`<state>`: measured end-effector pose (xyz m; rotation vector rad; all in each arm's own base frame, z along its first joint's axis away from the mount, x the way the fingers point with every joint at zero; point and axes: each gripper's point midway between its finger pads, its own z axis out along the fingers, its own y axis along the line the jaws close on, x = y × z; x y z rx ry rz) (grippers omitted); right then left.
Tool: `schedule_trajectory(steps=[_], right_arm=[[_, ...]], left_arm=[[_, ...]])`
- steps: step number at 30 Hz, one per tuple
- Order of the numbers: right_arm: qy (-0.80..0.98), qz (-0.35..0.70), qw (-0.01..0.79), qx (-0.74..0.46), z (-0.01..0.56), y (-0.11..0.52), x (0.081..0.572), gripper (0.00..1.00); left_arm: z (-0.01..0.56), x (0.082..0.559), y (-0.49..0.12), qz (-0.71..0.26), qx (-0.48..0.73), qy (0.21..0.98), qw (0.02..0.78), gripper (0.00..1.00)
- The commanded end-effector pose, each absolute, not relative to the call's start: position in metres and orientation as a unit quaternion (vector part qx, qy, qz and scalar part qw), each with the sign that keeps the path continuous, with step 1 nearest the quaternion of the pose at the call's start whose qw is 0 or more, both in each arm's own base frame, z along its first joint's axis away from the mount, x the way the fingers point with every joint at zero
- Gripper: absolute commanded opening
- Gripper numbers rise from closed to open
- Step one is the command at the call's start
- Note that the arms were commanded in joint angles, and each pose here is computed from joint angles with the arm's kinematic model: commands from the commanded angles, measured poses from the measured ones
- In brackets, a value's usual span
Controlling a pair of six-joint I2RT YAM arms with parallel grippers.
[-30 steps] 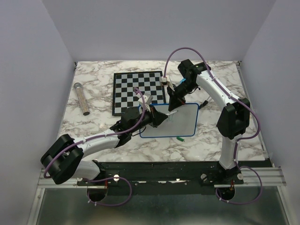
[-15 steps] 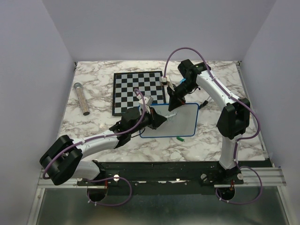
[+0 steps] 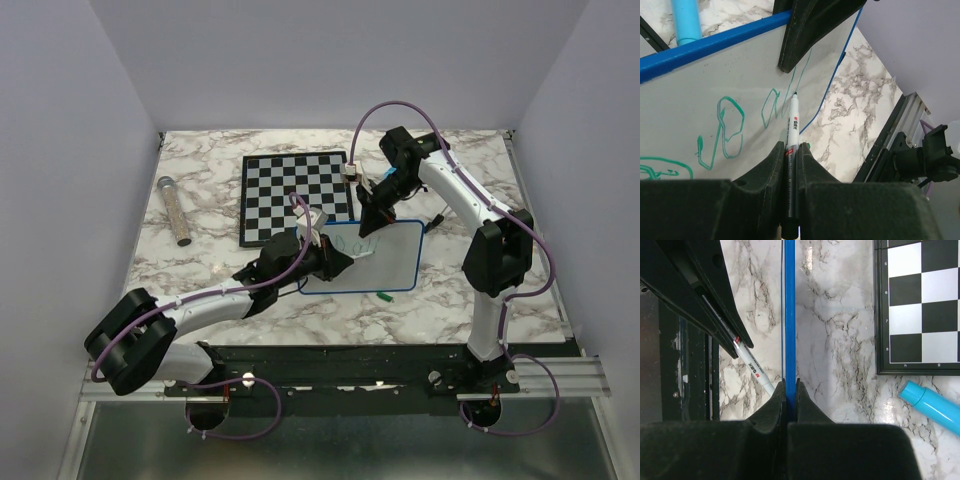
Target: Write a sentence on the whiteboard
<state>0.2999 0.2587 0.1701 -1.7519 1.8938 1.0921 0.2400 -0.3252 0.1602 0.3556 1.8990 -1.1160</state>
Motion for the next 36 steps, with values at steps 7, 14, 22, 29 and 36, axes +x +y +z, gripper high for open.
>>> schedule_trajectory(steps=[7,14,22,29,36], right_arm=[[0.67,0.4,0.129,-0.612,0.159,0.256,0.286,0.0],[0.67,0.399,0.129,-0.612,0.159,0.256,0.286,0.01],[0.67,0.399,0.13,-0.613,0.159,0.256,0.286,0.01],[0.67,0.399,0.13,-0.612,0.159,0.256,0.287,0.0],[0.67,0.399,0.128,-0.612,0.158,0.256,0.286,0.01]], left_arm=[[0.141,0.23,-0.32,-0.446,0.15,0.78,0.412,0.0],[0.141,0.23,-0.327,-0.457,0.158,0.776,0.405,0.0],[0.15,0.238,-0.338,-0.467,0.16,0.766,0.412,0.0],[0.172,0.243,-0.347,-0.489,0.162,0.742,0.43,0.0],[0.207,0.233,-0.346,-0.535,0.165,0.699,0.445,0.0]])
